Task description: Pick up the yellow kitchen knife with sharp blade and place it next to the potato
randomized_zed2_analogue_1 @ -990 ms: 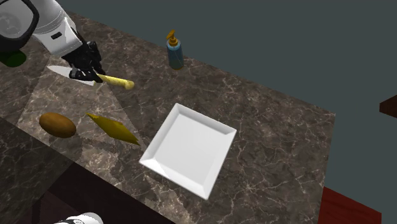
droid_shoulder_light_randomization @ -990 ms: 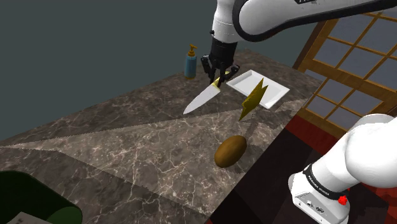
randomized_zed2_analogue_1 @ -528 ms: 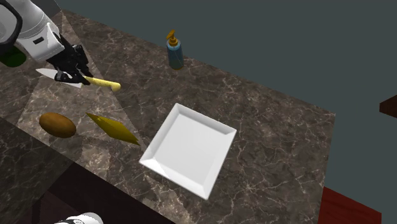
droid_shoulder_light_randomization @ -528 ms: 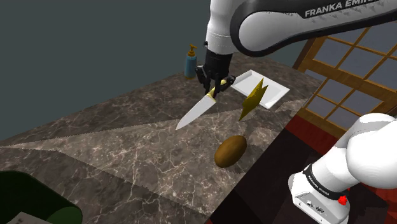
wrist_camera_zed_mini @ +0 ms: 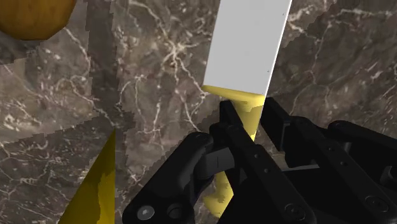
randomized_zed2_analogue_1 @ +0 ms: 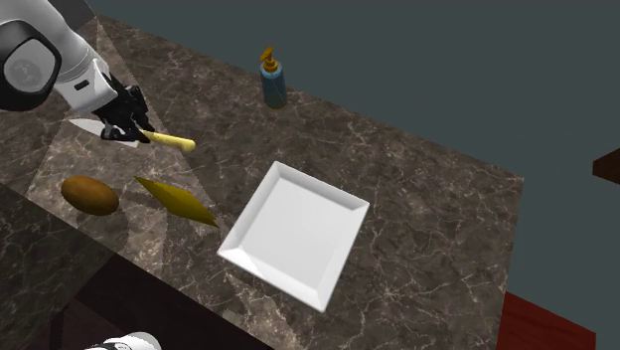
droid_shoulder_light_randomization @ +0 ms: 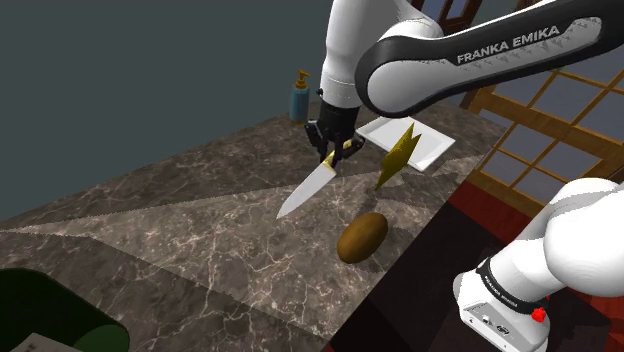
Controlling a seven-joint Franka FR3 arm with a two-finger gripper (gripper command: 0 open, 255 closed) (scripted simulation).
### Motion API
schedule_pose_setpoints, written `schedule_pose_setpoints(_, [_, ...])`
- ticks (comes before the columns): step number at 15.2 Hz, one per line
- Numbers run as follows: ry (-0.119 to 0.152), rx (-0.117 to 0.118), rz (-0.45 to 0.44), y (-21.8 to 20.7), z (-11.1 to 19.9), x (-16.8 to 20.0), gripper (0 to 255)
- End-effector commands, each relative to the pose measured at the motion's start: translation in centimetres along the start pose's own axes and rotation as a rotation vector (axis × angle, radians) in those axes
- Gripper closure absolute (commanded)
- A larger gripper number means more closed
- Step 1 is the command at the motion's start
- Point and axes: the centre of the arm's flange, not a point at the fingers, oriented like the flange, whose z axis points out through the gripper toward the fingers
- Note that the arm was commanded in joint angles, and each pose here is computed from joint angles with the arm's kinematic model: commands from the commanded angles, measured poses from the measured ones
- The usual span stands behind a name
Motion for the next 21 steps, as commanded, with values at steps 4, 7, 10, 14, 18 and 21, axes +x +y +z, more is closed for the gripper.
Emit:
schedule_pose_setpoints(4, [0.000, 0.001, 0.000, 0.1, 2.7, -0.1, 255])
schedule_pose_setpoints(7, [0.000, 0.001, 0.000, 0.1, 4.3, -0.2, 255])
schedule_pose_setpoints(10, [0.000, 0.001, 0.000, 0.1, 5.8, -0.3, 255])
schedule_pose_setpoints(14, [0.000, 0.001, 0.000, 0.2, 7.8, -0.4, 255])
schedule_pose_setpoints(18, [0.000, 0.001, 0.000, 0.2, 7.8, -0.4, 255])
schedule_pose_setpoints(21, [0.000, 0.001, 0.000, 0.2, 7.8, -0.4, 255])
